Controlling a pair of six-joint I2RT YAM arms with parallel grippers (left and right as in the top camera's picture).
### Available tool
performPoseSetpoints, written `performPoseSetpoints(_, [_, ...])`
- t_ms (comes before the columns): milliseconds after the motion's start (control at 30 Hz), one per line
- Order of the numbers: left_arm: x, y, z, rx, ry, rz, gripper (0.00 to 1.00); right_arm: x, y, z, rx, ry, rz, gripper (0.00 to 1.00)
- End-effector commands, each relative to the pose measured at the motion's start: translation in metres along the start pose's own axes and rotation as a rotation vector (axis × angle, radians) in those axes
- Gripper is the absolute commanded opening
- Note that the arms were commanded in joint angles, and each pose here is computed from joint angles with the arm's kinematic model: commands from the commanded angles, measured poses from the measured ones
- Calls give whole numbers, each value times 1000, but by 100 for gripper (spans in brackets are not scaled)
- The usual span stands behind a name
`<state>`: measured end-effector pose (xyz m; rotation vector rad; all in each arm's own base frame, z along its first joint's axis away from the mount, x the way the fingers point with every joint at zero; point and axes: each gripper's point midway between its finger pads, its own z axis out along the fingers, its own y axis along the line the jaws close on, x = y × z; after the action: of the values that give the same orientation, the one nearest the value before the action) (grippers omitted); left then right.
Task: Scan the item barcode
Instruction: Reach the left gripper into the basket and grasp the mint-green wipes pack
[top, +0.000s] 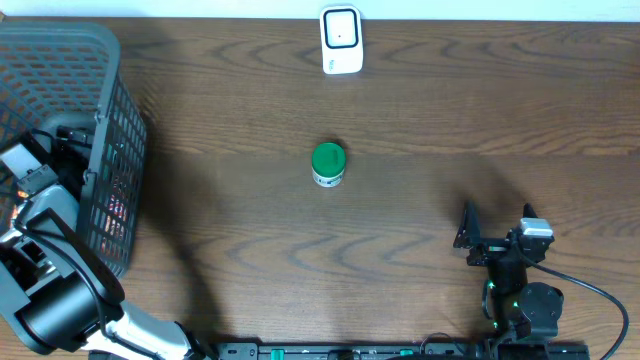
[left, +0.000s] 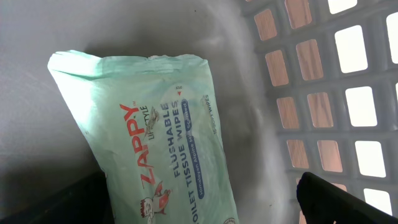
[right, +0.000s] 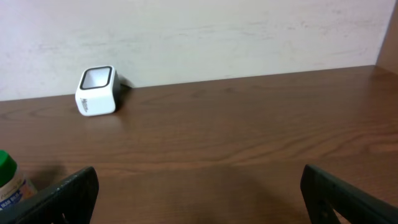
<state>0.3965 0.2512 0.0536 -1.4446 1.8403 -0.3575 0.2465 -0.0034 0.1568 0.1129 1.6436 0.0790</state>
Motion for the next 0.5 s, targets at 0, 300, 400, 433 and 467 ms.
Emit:
performPoseSetpoints(0, [29, 35, 16, -110, 66, -42, 99, 1, 3, 0, -12, 3, -11, 99])
performPoseSetpoints(300, [51, 59, 24, -184, 144, -47, 57, 1, 3, 0, -12, 3, -11, 99])
performPoseSetpoints(400, [54, 63, 23, -195, 159, -25, 33, 1, 3, 0, -12, 3, -11, 99])
performPoseSetpoints(433, [54, 63, 23, -195, 160, -22, 23, 1, 3, 0, -12, 3, -11, 99])
performPoseSetpoints(467, [54, 63, 23, -194, 161, -20, 14, 1, 3, 0, -12, 3, -11, 99])
